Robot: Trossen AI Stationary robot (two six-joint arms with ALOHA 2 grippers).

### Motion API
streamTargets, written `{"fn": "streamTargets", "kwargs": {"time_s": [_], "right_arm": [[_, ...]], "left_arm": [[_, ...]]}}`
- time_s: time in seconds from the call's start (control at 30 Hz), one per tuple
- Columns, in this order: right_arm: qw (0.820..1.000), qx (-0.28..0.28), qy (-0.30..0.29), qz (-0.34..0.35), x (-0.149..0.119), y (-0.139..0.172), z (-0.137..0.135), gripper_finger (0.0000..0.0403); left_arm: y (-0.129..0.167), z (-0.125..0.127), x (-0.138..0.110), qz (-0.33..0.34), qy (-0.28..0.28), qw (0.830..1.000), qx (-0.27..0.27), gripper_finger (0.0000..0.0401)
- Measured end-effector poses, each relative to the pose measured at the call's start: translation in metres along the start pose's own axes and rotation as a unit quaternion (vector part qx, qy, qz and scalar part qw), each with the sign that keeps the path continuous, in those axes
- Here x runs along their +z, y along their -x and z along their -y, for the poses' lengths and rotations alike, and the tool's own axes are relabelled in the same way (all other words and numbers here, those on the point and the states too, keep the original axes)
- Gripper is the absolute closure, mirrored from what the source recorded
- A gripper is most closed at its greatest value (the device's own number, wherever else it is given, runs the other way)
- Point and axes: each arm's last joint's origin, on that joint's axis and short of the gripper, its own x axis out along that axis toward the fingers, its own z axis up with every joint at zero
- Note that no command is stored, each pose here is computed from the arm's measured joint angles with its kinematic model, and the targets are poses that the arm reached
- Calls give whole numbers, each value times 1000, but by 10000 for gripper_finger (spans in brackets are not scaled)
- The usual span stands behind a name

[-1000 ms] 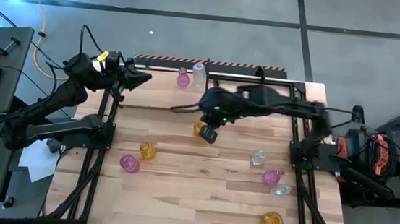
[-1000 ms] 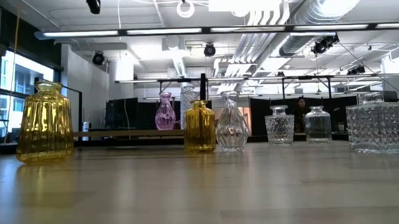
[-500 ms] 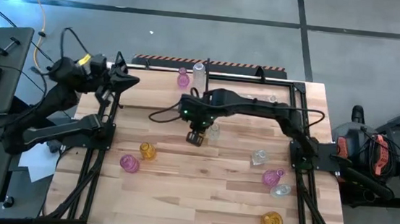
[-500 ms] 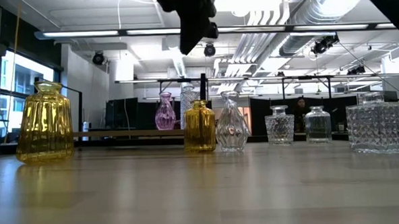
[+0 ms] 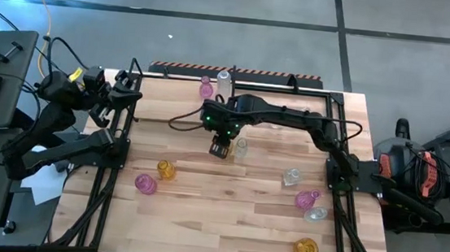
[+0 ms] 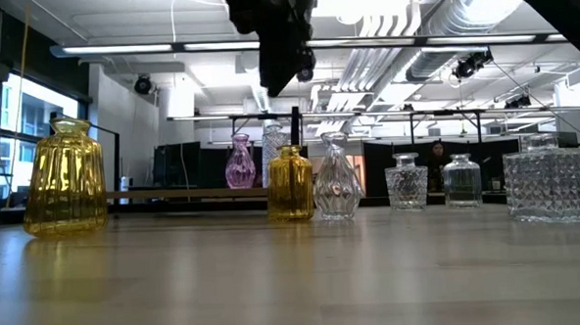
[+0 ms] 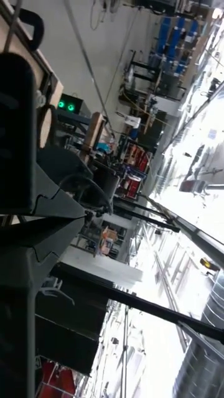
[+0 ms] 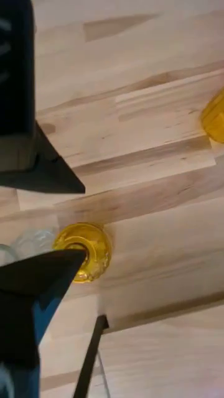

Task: Sort vases onto shelf
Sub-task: Put the yellow vase in the top left corner of the shelf

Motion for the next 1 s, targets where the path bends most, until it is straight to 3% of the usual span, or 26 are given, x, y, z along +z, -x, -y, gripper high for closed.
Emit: {"fn": "streamTargets", "kwargs": {"time_s": [0.17, 0.6, 1.0], "right_arm": [[1000, -8, 17, -18, 2, -18, 1, 232], [993, -68, 42, -83, -3, -52, 11, 231], [995, -37, 5, -94, -1, -58, 24, 231]], "left_arm": [[1, 0, -1, -6, 16, 1000, 3, 401], [1, 0, -2, -14, 17, 1000, -8, 401], [1, 0, -2, -13, 17, 1000, -8, 401]]}}
